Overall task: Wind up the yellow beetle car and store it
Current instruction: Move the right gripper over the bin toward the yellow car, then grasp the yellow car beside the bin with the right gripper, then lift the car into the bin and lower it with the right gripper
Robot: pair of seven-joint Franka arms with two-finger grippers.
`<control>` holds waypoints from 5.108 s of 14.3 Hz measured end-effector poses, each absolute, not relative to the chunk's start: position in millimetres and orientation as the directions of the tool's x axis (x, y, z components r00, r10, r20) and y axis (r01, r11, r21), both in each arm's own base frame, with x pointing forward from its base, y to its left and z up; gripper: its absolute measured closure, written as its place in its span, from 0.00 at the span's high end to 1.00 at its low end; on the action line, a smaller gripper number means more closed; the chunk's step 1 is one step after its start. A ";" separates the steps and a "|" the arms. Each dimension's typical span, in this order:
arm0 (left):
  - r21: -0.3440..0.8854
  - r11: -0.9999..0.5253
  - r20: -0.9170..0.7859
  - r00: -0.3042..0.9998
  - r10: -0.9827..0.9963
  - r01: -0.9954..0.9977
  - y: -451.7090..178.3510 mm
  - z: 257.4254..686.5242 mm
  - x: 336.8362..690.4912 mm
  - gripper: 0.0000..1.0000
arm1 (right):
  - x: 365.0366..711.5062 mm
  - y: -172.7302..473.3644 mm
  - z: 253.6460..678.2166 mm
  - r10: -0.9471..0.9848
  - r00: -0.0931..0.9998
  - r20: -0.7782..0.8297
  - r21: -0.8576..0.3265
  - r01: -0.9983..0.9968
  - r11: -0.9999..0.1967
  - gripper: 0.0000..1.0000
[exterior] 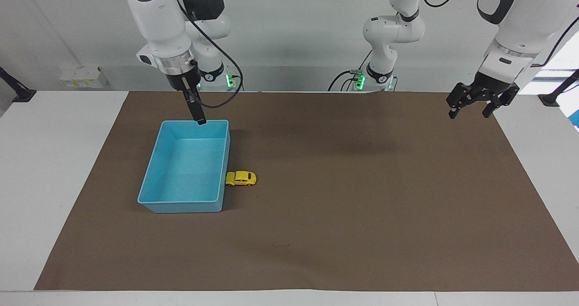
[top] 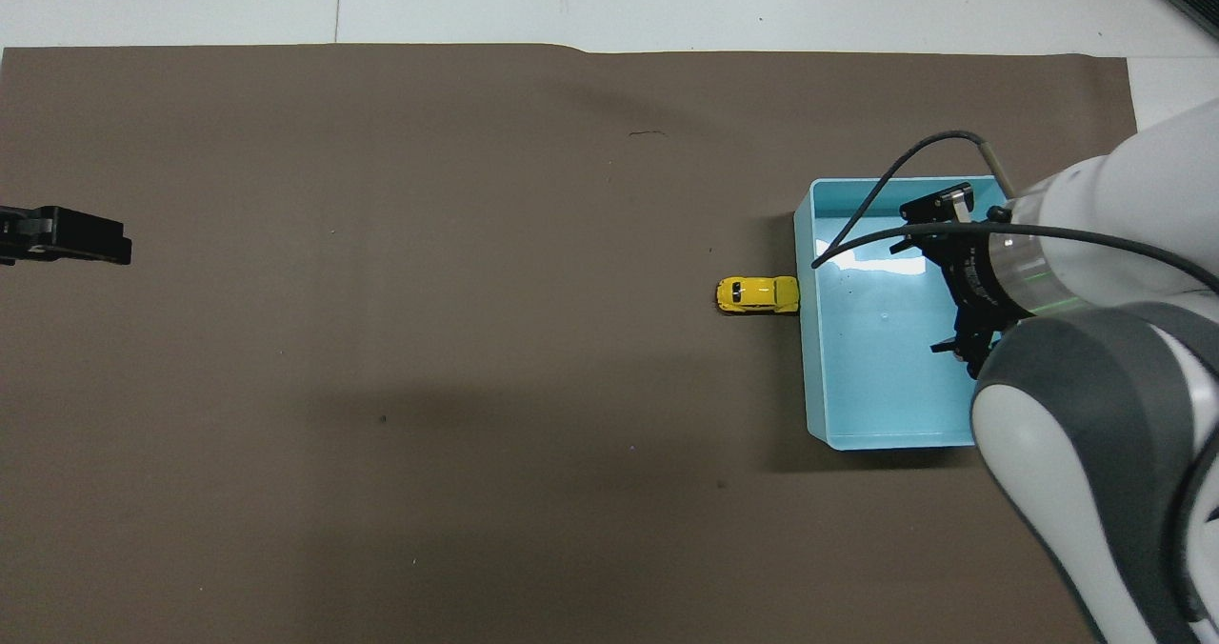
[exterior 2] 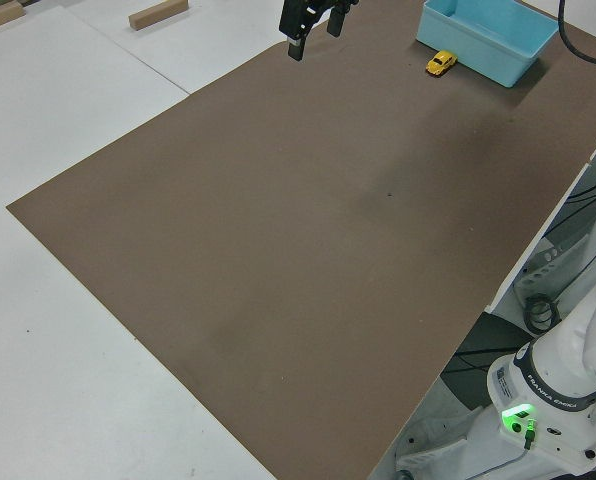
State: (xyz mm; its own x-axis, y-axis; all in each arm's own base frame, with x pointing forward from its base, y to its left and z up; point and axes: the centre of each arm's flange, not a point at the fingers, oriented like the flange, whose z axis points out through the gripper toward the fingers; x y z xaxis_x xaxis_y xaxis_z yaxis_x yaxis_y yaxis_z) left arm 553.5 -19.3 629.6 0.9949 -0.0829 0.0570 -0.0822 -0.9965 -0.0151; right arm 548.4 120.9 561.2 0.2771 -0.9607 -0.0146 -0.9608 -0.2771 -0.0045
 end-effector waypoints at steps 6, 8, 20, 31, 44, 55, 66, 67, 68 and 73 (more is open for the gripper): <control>-0.020 -0.987 0.050 0.986 -0.160 -0.160 -33.4 641.3 543.7 1.00 | 571.8 177.2 487.4 -0.995 0.077 0.071 -0.010 -0.997 -0.078 1.00; -0.019 -0.987 0.048 0.985 -0.163 -0.163 -34.7 640.4 543.7 1.00 | 579.1 182.2 466.4 -0.996 0.052 0.078 -0.011 -0.999 -0.053 1.00; -0.016 -0.983 0.003 0.983 -0.185 -0.185 -46.3 626.0 537.8 1.00 | 582.5 215.5 309.8 -0.986 0.042 0.159 -0.083 -0.995 -0.056 1.00; -0.016 -0.986 0.002 0.986 -0.166 -0.166 -35.1 627.5 529.8 1.00 | 581.5 234.3 304.7 -0.985 0.063 0.161 -0.084 -0.993 -0.078 0.46; -0.016 -0.987 0.004 0.987 -0.161 -0.161 -32.3 628.4 529.5 1.00 | 560.4 260.9 457.5 -0.958 0.271 0.088 -0.118 -0.953 -0.280 0.46; -0.016 -0.987 0.004 0.987 -0.161 -0.161 -32.3 628.4 529.5 1.00 | 549.5 256.7 472.9 -0.720 0.684 0.119 -0.036 -0.721 -0.692 0.46; -0.016 -0.987 0.004 0.987 -0.161 -0.161 -32.3 628.4 529.5 1.00 | 543.8 186.7 528.3 -0.383 0.916 0.120 0.044 -0.390 -0.920 0.46; -0.016 -0.987 0.004 0.987 -0.161 -0.161 -32.3 628.4 529.5 1.00 | 544.9 169.3 533.8 -0.349 0.930 0.114 0.055 -0.357 -0.933 0.46; -0.016 -0.987 0.004 0.987 -0.161 -0.161 -32.3 628.4 529.5 1.00 | 546.7 154.0 535.8 -0.322 0.941 0.105 0.061 -0.329 -0.942 0.46; -0.016 -0.987 0.004 0.987 -0.161 -0.161 -32.3 628.4 529.5 1.00 | 550.8 96.6 515.3 -0.206 0.978 0.038 0.048 -0.208 -0.977 0.46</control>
State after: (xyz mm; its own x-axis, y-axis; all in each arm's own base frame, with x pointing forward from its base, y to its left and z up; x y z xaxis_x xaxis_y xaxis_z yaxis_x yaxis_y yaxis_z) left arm 529.5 -32.3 628.4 0.9870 -0.1607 0.0036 -0.1606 -0.9869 -0.0156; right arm 550.8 96.6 515.3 0.9777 -0.2063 0.0382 -0.2080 -0.9769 0.0479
